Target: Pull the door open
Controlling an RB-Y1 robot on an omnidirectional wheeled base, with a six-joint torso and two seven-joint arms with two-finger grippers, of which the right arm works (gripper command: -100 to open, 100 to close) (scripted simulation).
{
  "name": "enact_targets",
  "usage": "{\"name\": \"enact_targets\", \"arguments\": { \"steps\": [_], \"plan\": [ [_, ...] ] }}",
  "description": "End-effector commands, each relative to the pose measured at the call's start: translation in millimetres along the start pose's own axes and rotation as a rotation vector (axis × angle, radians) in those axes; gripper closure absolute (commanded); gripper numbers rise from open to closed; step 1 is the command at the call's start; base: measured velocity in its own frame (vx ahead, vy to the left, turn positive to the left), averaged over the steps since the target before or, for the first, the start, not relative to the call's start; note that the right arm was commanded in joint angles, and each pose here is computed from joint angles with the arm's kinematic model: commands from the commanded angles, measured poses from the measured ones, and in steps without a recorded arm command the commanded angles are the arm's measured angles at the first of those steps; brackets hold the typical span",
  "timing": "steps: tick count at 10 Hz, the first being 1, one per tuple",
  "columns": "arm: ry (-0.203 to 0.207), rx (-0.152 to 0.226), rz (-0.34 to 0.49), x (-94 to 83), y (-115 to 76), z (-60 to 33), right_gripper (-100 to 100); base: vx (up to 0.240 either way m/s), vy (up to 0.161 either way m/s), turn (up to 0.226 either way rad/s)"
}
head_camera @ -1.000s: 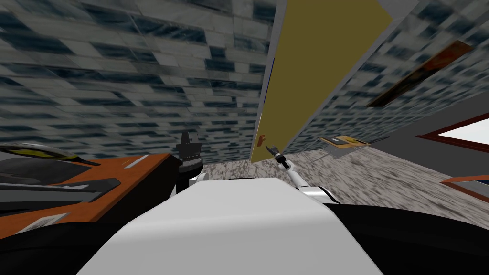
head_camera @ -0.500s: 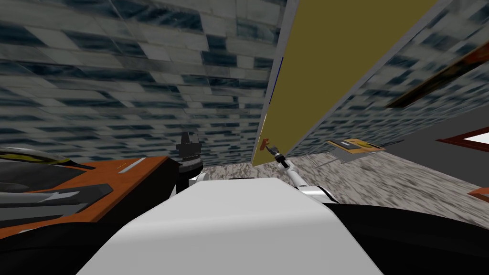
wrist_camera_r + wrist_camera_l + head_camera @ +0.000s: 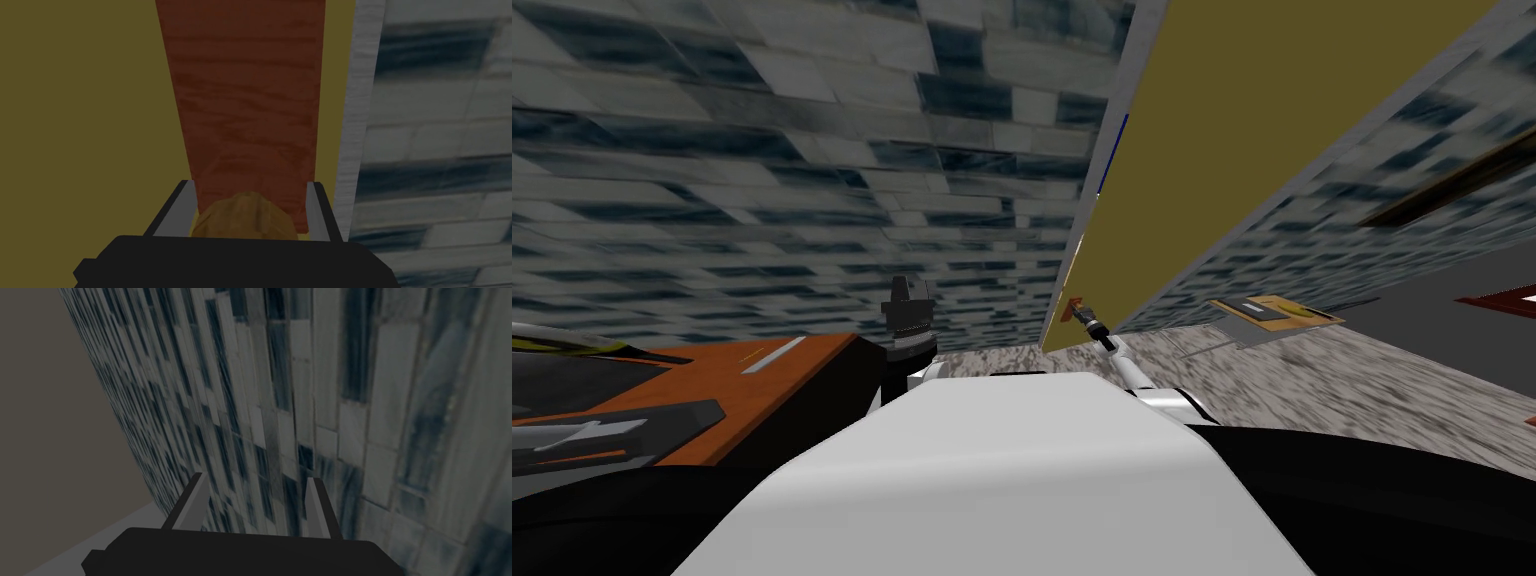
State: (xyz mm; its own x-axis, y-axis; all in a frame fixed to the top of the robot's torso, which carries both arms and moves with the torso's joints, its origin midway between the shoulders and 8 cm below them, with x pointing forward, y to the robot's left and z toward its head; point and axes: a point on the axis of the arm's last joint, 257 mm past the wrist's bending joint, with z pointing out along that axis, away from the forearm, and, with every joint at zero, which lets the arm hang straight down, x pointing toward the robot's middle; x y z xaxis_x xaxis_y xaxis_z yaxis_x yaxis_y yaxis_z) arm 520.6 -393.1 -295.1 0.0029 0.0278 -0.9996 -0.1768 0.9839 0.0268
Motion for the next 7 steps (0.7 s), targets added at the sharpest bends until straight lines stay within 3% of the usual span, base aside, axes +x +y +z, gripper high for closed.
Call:
{"name": "enact_targets", "arguments": {
  "steps": [1, 5, 7],
  "plan": [
    [0.001, -0.002, 0.001, 0.8, 1.4, -0.1, 100, -0.032, -0.008, 0.005],
    [0.001, -0.002, 0.001, 0.8, 1.4, -0.1, 100, -0.01, -0.003, 0.003],
    [-0.006, 0.009, 0.069, 0.0, 1.4, 2.0, 100, -0.064, -0.079, 0.094]
  ]
}}
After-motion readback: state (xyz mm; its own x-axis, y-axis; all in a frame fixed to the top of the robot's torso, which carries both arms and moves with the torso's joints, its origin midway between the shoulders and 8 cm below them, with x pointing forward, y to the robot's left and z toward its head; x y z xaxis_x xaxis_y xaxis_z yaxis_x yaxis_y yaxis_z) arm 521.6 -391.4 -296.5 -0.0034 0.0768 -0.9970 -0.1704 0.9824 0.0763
